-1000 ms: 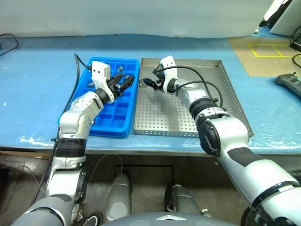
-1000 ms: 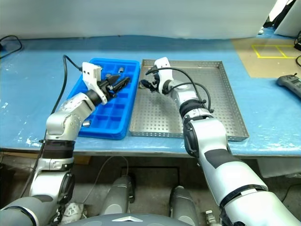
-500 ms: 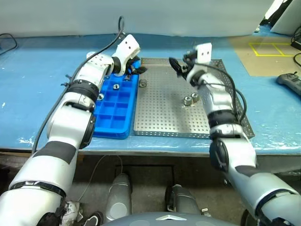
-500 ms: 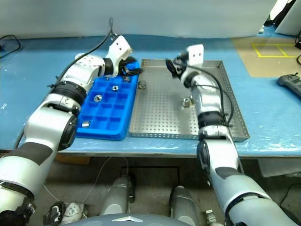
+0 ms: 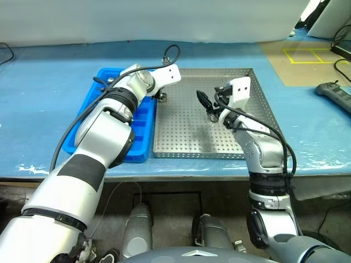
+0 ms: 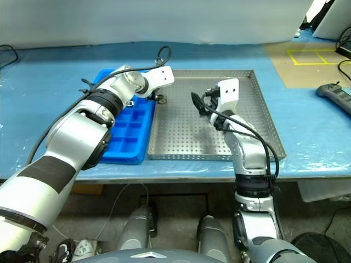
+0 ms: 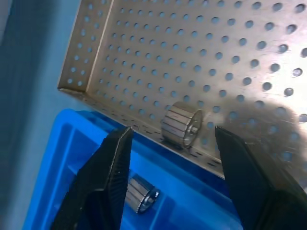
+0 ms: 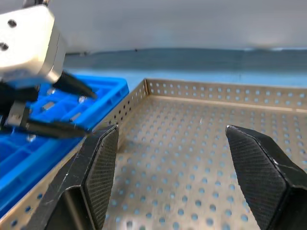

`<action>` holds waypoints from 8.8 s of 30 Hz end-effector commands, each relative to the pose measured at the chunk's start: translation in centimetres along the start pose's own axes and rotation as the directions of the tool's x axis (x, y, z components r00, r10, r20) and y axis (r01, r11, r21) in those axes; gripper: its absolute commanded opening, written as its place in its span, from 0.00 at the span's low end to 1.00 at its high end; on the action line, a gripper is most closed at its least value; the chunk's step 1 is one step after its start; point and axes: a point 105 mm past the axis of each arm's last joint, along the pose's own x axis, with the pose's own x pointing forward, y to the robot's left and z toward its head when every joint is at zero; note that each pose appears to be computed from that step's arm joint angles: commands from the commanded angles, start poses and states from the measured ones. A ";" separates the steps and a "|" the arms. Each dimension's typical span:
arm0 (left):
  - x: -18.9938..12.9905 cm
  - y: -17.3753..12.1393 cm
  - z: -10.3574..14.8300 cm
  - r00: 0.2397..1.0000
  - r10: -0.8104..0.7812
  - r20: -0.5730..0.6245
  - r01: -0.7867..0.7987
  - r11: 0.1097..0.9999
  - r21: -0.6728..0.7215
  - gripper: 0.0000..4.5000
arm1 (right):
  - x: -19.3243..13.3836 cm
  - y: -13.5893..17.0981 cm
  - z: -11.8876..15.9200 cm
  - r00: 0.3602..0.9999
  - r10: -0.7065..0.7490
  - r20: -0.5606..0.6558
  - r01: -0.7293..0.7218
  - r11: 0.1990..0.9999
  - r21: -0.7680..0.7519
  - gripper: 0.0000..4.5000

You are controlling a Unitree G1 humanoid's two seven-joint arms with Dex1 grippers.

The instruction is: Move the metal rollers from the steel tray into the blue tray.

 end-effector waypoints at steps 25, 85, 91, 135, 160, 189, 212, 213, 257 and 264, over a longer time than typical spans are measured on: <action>1.8 -1.6 -3.7 0.982 0.134 -0.137 -0.125 0.990 0.072 0.65 | -3.8 0.0 -1.3 0.994 -0.049 -0.101 0.045 0.998 -0.045 0.82; 0.6 1.4 -1.2 0.965 0.262 -0.006 -0.262 0.965 -0.002 0.01 | -2.1 0.6 -2.9 0.994 -0.003 -0.113 -0.006 0.997 -0.080 0.83; 1.0 1.4 -3.0 0.925 0.373 -0.064 -0.377 0.924 -0.059 0.01 | -3.2 0.3 -3.2 0.991 -0.026 -0.132 0.013 0.994 -0.105 0.83; -3.6 -1.5 8.0 0.853 -0.315 0.415 0.287 0.949 0.131 0.01 | -2.1 0.5 -4.7 0.988 -0.007 -0.156 -0.005 0.997 -0.077 0.83; 2.7 -3.0 -1.7 0.992 0.123 -0.013 -0.123 0.987 -0.106 0.01 | -3.5 -0.3 -5.6 0.981 -0.049 -0.185 0.032 0.995 -0.097 0.83; -3.8 -8.3 1.8 0.666 -0.731 0.150 0.631 0.659 0.408 0.01 | -2.9 -0.3 -6.2 0.978 -0.034 -0.205 0.015 0.995 -0.094 0.83; -11.5 3.3 -4.4 0.579 -0.009 0.815 0.640 0.625 -0.447 0.01 | -3.0 6.5 1.4 0.892 0.452 -0.018 -0.450 0.884 -0.125 0.83; -11.3 2.7 -5.6 0.599 0.007 0.801 0.634 0.607 -0.480 0.01 | -2.7 6.8 1.8 0.883 0.470 -0.010 -0.467 0.874 -0.134 0.83; -12.6 -4.2 -5.5 0.687 0.068 0.724 0.558 0.588 -0.585 1.00 | 10.1 2.3 -6.0 0.976 0.102 -0.194 -0.111 0.993 -0.033 1.00; -12.2 -4.2 -5.8 0.696 0.064 0.715 0.550 0.593 -0.589 1.00 | 10.2 2.1 -6.2 0.979 0.066 -0.194 -0.073 0.997 -0.033 0.79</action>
